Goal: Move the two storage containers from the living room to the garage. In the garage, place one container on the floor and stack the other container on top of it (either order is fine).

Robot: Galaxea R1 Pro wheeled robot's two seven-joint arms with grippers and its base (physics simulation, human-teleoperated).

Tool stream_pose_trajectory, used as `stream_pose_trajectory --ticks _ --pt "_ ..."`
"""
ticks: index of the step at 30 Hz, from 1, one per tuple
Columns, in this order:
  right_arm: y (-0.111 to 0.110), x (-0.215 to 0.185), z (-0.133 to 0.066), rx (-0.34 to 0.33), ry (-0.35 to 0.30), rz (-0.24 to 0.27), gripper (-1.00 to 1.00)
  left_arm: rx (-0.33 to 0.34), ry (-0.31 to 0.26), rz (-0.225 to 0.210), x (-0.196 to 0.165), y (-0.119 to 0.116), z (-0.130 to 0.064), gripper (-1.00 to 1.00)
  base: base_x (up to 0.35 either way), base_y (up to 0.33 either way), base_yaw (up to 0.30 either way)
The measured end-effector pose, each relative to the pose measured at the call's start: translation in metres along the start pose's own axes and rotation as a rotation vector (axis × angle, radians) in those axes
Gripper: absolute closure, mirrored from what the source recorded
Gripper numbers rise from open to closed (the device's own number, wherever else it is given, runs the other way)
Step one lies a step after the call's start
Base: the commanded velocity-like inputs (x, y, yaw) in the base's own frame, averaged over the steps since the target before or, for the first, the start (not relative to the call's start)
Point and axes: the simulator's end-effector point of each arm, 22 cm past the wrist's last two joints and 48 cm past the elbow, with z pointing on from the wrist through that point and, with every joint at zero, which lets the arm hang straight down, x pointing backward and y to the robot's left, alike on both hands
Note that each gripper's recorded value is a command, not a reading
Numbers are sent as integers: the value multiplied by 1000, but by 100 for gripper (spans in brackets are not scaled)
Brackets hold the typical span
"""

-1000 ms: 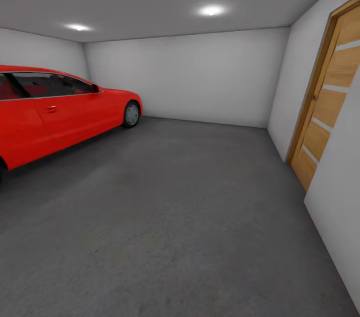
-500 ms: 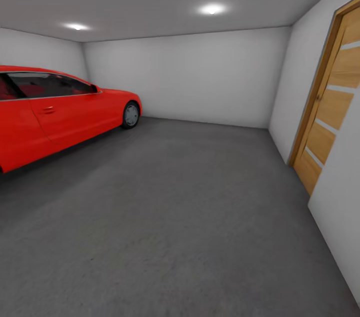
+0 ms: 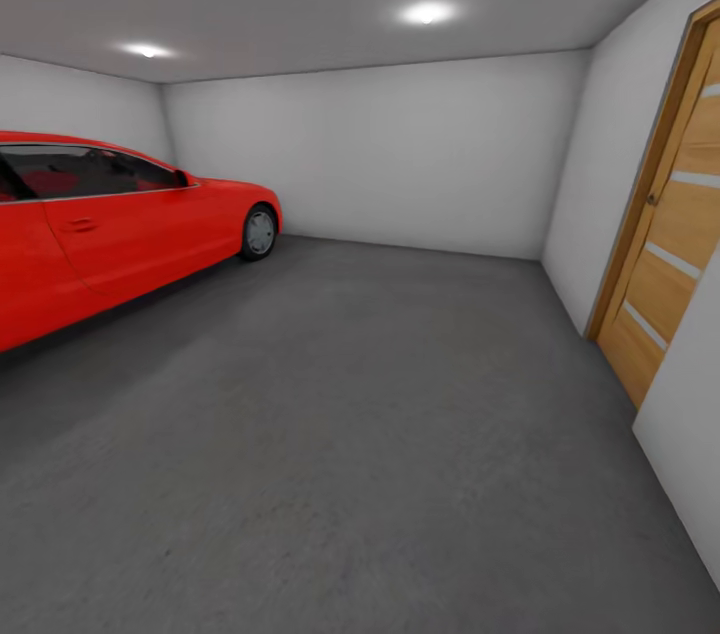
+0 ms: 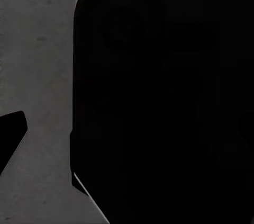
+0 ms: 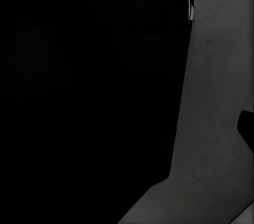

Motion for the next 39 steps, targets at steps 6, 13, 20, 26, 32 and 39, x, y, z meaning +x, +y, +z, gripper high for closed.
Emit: stream_pose_trajectory --ticks 6,13,20,26,32,39 --pt "0 0 0 1 0 0 -100 -1 4 -1 1 0 0 -100 322 0 0" --pt "-1 0 0 1 1 -2 -100 -2 7 -1 1 1 0 -100 322 0 0" --pt "0 0 0 0 1 1 -100 -4 7 -1 1 1 0 -100 322 0 0" --pt "0 0 0 0 0 5 -100 -4 7 -1 1 1 0 -100 322 0 0" --pt "0 0 0 -2 0 6 -100 -4 7 -1 1 1 0 -100 322 0 0" --pt "1 0 0 -3 0 5 -100 -4 6 -1 1 2 0 -100 322 0 0"
